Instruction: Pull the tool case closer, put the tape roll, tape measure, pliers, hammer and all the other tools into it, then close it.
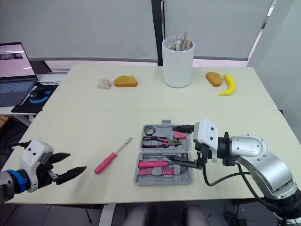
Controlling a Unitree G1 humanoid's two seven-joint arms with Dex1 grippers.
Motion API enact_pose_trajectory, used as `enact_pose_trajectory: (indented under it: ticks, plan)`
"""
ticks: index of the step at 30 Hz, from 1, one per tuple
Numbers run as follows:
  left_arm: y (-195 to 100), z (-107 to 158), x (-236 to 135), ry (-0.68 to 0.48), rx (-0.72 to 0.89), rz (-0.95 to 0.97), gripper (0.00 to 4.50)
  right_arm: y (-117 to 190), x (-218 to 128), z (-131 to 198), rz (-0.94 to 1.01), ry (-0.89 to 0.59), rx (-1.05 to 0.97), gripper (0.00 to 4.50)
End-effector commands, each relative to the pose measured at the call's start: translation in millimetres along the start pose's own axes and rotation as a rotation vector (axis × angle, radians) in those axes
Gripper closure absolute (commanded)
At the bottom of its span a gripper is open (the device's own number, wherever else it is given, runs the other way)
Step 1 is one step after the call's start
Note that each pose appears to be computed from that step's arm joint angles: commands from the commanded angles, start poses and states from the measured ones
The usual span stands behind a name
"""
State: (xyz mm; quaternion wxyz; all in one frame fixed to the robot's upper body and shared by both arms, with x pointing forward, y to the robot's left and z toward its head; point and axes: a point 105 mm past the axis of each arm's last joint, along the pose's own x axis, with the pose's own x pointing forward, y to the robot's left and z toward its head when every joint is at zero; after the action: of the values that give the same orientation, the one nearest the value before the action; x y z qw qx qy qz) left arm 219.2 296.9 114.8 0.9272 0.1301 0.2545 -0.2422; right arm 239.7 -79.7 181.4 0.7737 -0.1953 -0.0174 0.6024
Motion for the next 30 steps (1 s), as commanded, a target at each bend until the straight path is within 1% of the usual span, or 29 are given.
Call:
enact_pose_trajectory:
  ticks: [1,5,7,10,14,18,24,27,30]
  plan:
    - [-1,10,17,-0.055,-0.021,-0.017,0.05,2,-1,9,-0.006,-0.029,-0.035,0.0]
    - [-11,15,48,-0.043,0.048,-0.055,0.05,2,-4,8,-0.027,-0.018,-0.033,0.0]
    - [-15,15,60,-0.04,0.045,-0.062,0.05,2,-5,8,-0.037,-0.01,-0.033,0.0]
    - [-23,5,79,-0.014,0.042,-0.065,0.05,0,-9,7,-0.064,0.006,-0.032,0.0]
    - [-26,-10,100,0.029,0.031,-0.019,0.05,1,-11,9,-0.075,0.016,-0.026,0.0]
    - [-25,-21,110,0.059,0.007,0.008,0.05,1,-13,10,-0.077,0.022,-0.022,0.0]
    - [-25,-27,115,0.074,-0.003,0.016,0.05,-1,-15,12,-0.085,0.029,-0.021,0.0]
    - [-25,-26,117,0.067,-0.003,0.011,0.61,-1,-15,12,-0.084,0.03,-0.019,0.0]
    - [-26,-25,118,0.062,-0.004,0.008,1.52,-1,-15,12,-0.085,0.03,-0.018,0.0]
